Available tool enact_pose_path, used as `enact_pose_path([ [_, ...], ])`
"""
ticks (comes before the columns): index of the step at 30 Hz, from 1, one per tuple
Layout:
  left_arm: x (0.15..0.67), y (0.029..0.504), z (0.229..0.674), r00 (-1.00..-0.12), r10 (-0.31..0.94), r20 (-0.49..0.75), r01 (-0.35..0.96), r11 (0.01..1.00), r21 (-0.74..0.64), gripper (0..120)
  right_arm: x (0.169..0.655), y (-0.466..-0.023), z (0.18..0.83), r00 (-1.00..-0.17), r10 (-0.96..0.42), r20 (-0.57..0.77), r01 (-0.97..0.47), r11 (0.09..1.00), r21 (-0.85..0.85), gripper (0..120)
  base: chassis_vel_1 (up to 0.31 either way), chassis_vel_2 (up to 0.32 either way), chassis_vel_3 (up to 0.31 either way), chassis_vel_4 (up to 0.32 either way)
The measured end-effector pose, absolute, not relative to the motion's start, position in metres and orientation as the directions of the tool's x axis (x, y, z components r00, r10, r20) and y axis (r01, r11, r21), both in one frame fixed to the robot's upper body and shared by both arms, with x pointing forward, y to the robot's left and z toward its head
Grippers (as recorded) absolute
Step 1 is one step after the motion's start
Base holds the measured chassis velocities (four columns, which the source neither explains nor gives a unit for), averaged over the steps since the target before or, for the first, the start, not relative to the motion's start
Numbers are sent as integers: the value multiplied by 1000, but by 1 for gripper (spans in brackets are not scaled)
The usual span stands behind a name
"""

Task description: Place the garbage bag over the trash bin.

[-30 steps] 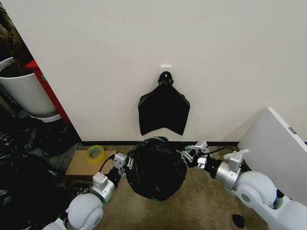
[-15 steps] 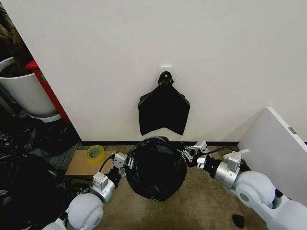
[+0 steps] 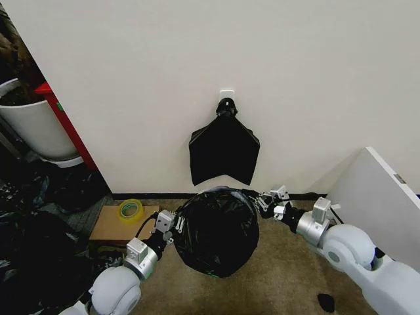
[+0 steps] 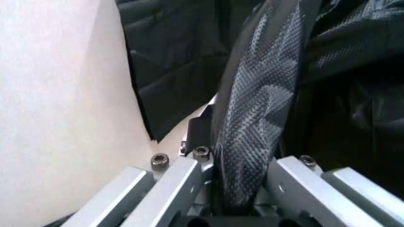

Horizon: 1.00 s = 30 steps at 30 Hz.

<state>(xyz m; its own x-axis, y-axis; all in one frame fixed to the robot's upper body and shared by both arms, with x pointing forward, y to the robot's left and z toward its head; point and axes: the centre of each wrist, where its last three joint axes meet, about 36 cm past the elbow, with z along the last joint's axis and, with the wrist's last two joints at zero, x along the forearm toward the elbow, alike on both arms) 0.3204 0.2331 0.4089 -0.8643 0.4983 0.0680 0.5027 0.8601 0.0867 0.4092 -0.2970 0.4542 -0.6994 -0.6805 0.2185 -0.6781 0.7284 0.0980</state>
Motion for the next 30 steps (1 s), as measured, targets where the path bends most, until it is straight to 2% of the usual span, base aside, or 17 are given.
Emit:
enact_pose_path([
  [8, 319, 234, 410, -859, 510, 49, 513, 854, 89, 1, 422, -304, 436, -708, -658, 255, -658, 746, 98, 0, 0, 0, 0, 0],
  [13, 320, 237, 407, -865, 498, 59, 501, 860, 93, 1, 419, -318, 452, -725, -661, 194, -639, 751, 167, 4, 0, 0, 0, 0],
  [15, 321, 238, 406, -867, 495, 60, 499, 862, 92, 1, 410, -322, 462, -704, -694, 153, -661, 718, 218, 15, 0, 0, 0, 0],
  [16, 321, 238, 406, -867, 495, 60, 499, 862, 92, 1, 410, -322, 462, -704, -694, 153, -661, 718, 218, 15, 0, 0, 0, 0],
  [18, 323, 237, 406, -867, 494, 58, 497, 863, 91, 1, 397, -323, 469, -656, -747, 105, -709, 658, 255, 25, 0, 0, 0, 0],
  [20, 323, 237, 406, -867, 494, 58, 497, 863, 90, 1, 393, -322, 469, -639, -763, 95, -724, 639, 261, 28, 0, 0, 0, 0],
  [21, 324, 237, 406, -867, 494, 59, 498, 863, 88, 1, 386, -319, 470, -601, -796, 77, -755, 596, 273, 36, 0, 0, 0, 0],
  [23, 323, 237, 407, -867, 495, 60, 499, 862, 89, 1, 380, -317, 469, -572, -818, 65, -776, 565, 280, 45, 0, 0, 0, 0],
  [24, 323, 237, 407, -867, 495, 60, 499, 862, 89, 1, 380, -317, 469, -572, -818, 65, -776, 565, 280, 45, 0, 0, 0, 0],
  [27, 321, 238, 408, -870, 489, 66, 493, 865, 92, 1, 380, -313, 468, -570, -820, 60, -780, 562, 277, 60, 0, 0, 0, 0],
  [30, 319, 237, 409, -869, 491, 65, 495, 864, 92, 1, 382, -311, 469, -579, -813, 59, -772, 571, 280, 65, 0, 0, 0, 0],
])
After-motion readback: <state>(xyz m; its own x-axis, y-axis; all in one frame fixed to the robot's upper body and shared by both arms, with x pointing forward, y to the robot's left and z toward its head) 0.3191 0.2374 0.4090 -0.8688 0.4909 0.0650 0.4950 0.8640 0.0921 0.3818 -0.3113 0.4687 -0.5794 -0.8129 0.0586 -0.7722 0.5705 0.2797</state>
